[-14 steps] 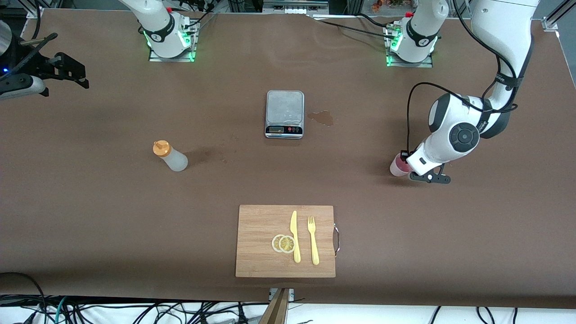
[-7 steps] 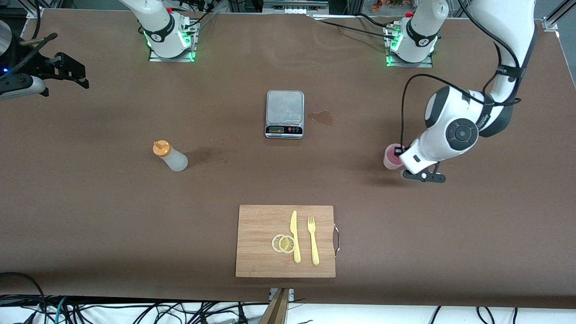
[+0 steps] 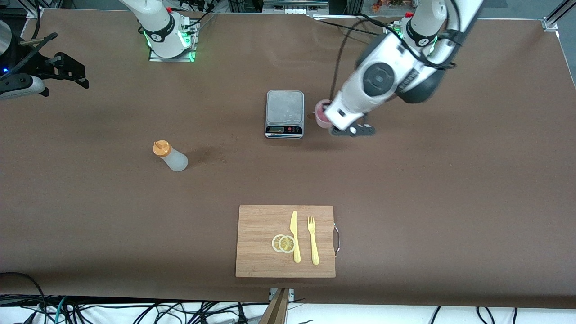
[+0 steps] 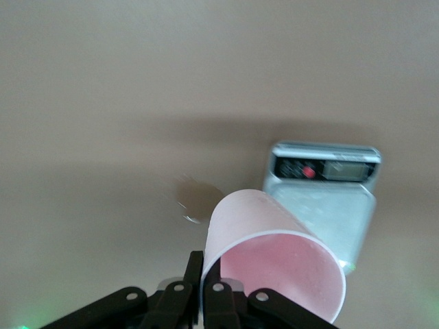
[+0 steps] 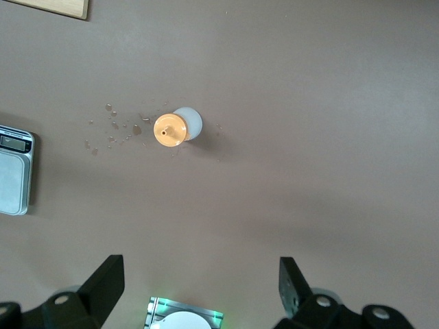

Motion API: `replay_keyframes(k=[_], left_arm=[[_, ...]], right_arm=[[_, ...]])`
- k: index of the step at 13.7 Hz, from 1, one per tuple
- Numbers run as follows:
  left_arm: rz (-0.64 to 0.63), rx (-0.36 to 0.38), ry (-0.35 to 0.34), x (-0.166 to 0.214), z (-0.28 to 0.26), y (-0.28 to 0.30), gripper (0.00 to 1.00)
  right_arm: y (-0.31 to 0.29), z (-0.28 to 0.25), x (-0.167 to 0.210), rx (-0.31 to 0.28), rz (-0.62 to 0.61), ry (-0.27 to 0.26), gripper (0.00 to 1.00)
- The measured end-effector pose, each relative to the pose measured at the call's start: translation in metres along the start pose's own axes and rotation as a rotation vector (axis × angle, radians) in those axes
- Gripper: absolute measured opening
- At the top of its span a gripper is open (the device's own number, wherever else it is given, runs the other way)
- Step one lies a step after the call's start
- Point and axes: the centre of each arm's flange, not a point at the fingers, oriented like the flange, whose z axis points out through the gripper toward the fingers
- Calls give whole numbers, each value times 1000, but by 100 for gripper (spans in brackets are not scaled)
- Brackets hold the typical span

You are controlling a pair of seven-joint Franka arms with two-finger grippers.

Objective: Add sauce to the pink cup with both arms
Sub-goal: 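Carry the pink cup with the left gripper onto the scale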

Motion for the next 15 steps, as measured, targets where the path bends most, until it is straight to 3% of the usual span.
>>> replay_keyframes(k=[4,9,11,15], left_arm=[[-54,-13,-26,-52,63,64,4],[-78,-12,0,-45,129,82,4],[-98,-15,5,-42,129,82,18],[-115,-4,27,-40,96,83,59]], right_arm=[[0,0,0,0,0,0,100],[0,0,0,0,0,0,100],[0,0,0,0,1,0,100],[4,0,-1,0,6,0,100]])
